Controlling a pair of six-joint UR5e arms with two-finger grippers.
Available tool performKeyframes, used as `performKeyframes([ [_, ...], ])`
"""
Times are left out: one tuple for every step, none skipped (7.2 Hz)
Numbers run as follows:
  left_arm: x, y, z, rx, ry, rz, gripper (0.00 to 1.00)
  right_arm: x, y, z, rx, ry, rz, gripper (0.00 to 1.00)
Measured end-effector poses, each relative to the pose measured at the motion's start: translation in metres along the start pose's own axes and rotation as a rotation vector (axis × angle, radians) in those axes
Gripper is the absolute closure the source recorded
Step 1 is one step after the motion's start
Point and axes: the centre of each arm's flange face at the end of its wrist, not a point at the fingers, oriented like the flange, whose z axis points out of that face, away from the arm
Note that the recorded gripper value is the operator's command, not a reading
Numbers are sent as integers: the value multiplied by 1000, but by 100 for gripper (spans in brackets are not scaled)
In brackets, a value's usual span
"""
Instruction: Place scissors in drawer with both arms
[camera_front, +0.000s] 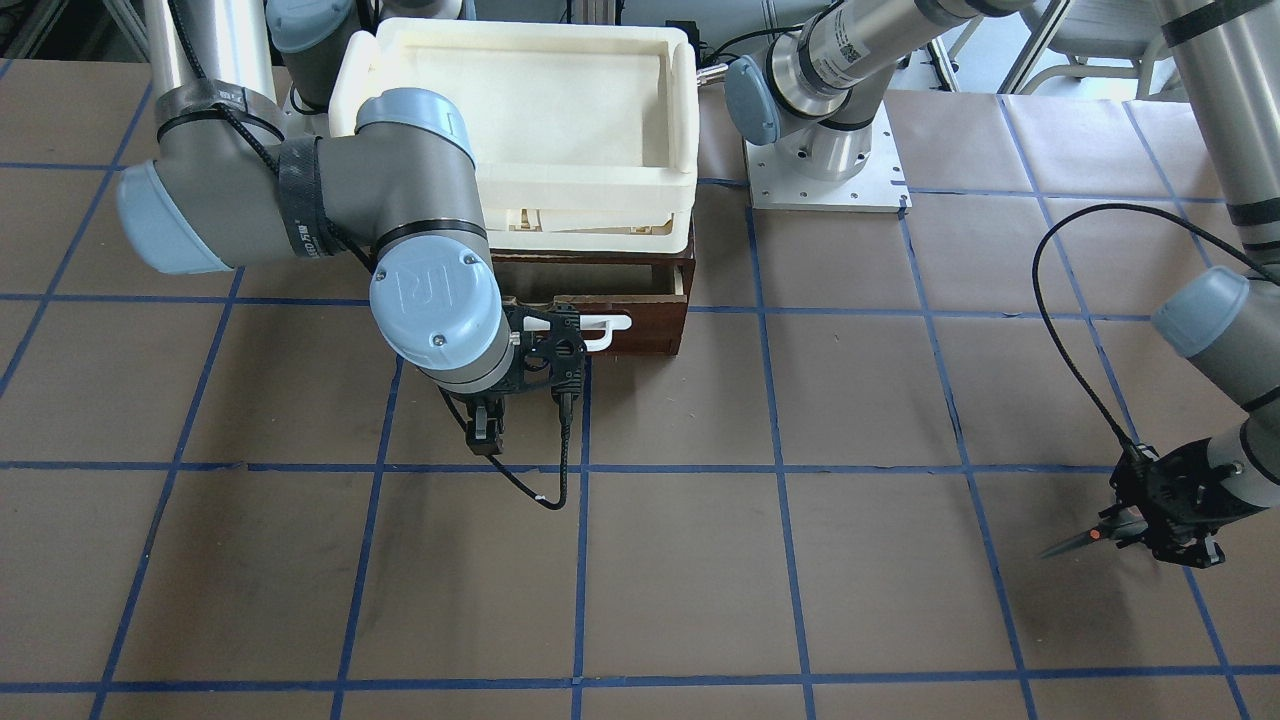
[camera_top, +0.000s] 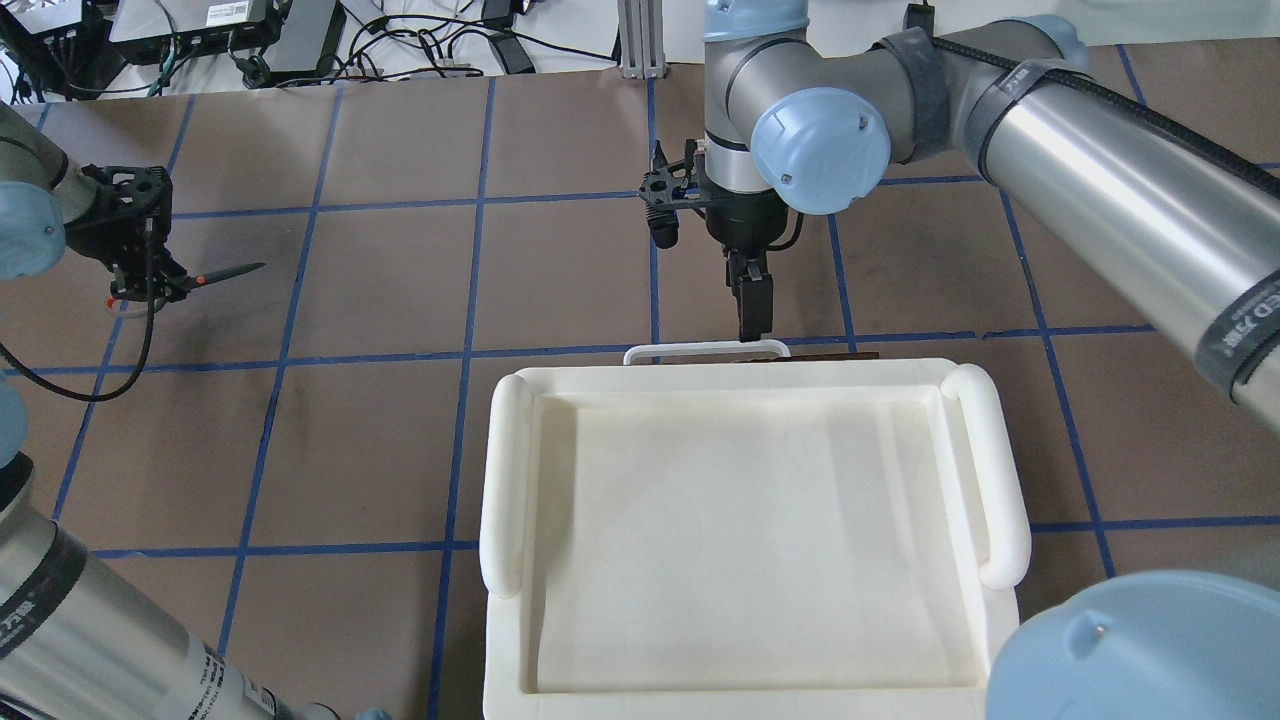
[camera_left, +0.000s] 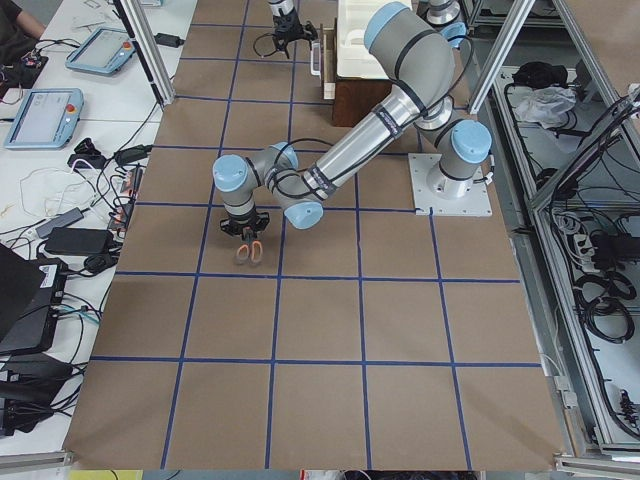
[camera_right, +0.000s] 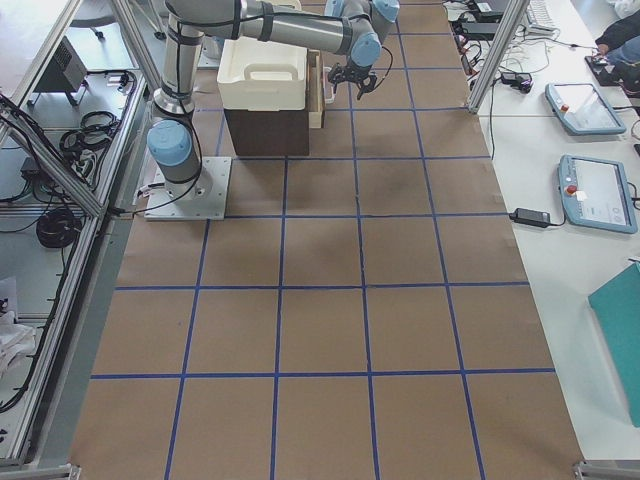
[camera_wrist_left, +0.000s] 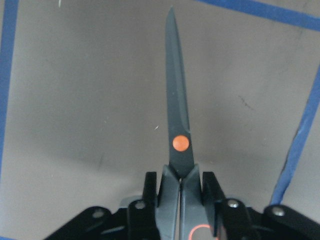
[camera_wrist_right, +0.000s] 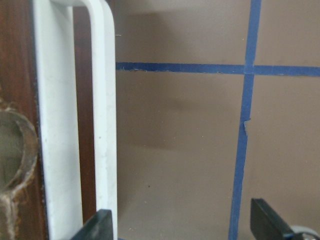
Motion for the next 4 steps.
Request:
performKeyframes([
  [4,-7,-17,0,3,3,100,-1,-3,-3,0,1,16,1],
  [9,-19,-32,0,6,15,100,-4,-6,-3,-3,-7,36,0],
  [14,-35,-48,1,12,26,100,-7,-12,-1,-9,-17,42,0],
  [23,-52,-65,5,29,29,100,-8,-15,3,-12,-26,41,0],
])
